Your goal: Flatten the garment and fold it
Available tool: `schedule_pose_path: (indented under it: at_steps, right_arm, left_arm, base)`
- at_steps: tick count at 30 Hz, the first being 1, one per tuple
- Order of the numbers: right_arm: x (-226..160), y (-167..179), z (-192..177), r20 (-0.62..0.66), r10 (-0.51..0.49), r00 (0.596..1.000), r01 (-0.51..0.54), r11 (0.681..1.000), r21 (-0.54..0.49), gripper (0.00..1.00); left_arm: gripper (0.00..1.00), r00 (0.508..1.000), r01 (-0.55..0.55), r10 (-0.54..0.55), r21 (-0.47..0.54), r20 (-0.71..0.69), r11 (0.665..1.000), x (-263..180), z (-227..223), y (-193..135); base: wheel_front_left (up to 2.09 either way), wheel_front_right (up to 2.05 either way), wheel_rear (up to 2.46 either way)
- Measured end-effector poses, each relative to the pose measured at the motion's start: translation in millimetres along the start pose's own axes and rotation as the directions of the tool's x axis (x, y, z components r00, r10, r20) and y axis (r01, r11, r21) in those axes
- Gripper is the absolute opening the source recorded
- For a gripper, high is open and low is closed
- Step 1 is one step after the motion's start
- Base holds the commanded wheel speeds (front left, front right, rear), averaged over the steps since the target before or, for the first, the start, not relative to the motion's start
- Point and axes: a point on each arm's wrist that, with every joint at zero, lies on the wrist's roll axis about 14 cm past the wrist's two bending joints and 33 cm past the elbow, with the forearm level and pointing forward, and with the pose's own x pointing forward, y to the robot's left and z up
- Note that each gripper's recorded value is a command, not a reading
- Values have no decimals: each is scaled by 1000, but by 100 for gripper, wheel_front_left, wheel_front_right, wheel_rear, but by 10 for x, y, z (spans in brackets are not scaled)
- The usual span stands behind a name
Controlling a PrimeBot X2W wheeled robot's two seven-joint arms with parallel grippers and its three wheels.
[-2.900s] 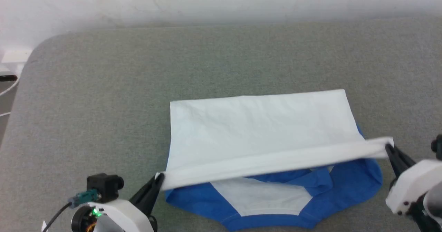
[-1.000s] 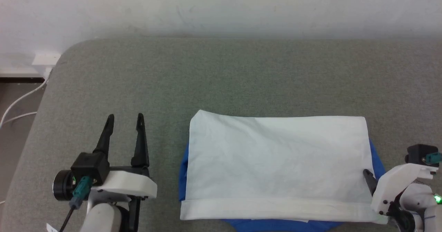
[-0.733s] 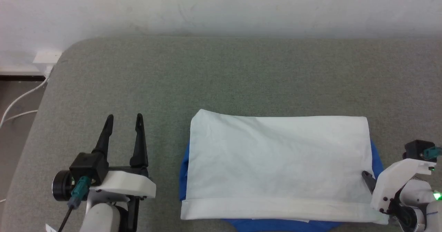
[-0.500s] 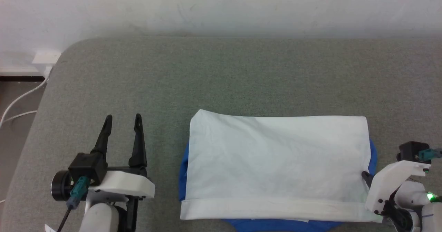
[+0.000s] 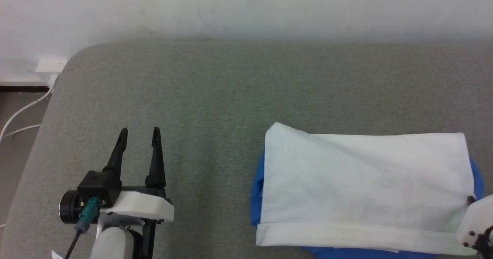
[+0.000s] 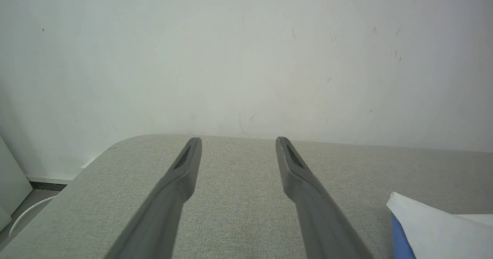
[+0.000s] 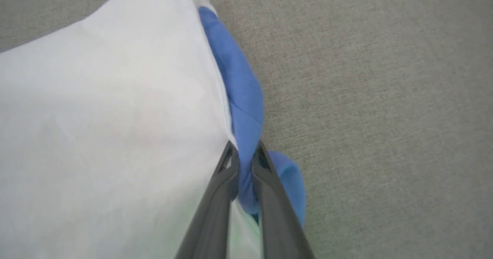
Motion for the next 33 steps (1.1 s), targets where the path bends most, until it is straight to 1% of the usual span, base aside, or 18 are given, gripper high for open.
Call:
schedule_pose_path:
  at_steps: [3, 6, 8, 10, 13, 15, 18, 22, 24, 27, 29, 31, 33]
  right_arm:
    - [-31, -59, 80, 35, -21, 999, 22, 1000, -20, 0]
    - [-82, 45, 197, 76, 10, 997, -6, 999, -46, 0]
    - [-137, 197, 260, 94, 59, 994, -53, 996, -66, 0]
    - [-232, 422, 320, 106, 135, 985, -127, 989, -81, 0]
    - [-476, 837, 456, 135, 264, 955, -243, 958, -151, 0]
    - [-649, 1130, 542, 151, 346, 926, -312, 926, -211, 0]
    - [-853, 1587, 530, 122, 467, 876, -418, 860, -293, 0]
    - [-948, 2056, 428, 52, 563, 825, -504, 774, -384, 0]
    - [-973, 2290, 356, 10, 608, 794, -549, 723, -420, 0]
    - [-964, 2579, 196, -67, 653, 755, -604, 651, -460, 0]
    - [-924, 2715, 84, -112, 669, 735, -631, 615, -473, 0]
    - [-858, 2812, -35, -158, 673, 722, -653, 587, -478, 0]
    - [-793, 2887, -143, -200, 677, 709, -674, 567, -473, 0]
  left_arm:
    - [100, 1000, 3, -3, 1, 1, 1000, 1, 1, -2]
    - [100, 1000, -1, 1, -2, 3, 1000, -4, 9, 7]
    - [100, 1000, 1, -1, -1, 4, 1000, -14, 13, 12]
    - [100, 1000, 2, -2, 1, 5, 1000, -24, 22, 12]
    - [100, 1000, 1, -1, -3, 10, 1000, -40, 41, 17]
    - [100, 1000, 3, -3, -2, 10, 1000, -48, 42, 18]
    - [100, 1000, 3, -3, 3, 4, 1000, -58, 23, 22]
    - [100, 1000, 2, -2, -1, -1, 1000, -68, 7, 23]
    - [100, 1000, 0, 0, -1, -5, 1000, -78, -4, 36]
    - [100, 1000, -10, 10, 1, -7, 1000, -80, -10, 76]
    - [100, 1000, -16, 16, 2, -12, 1000, -82, -24, 103]
    - [100, 999, -24, 24, 4, -20, 1000, -94, -52, 130]
    - [100, 999, -34, 34, 5, -30, 999, -101, -82, 158]
  base:
    - [0, 0, 0]
    - [0, 0, 0]
    - [0, 0, 0]
    - [0, 0, 0]
    - [0, 0, 0]
    - [0, 0, 0]
    - [0, 0, 0]
    - [0, 0, 0]
    - [0, 0, 0]
    - [0, 0, 0]
    - [0, 0, 0]
    - [0, 0, 0]
    - [0, 0, 0]
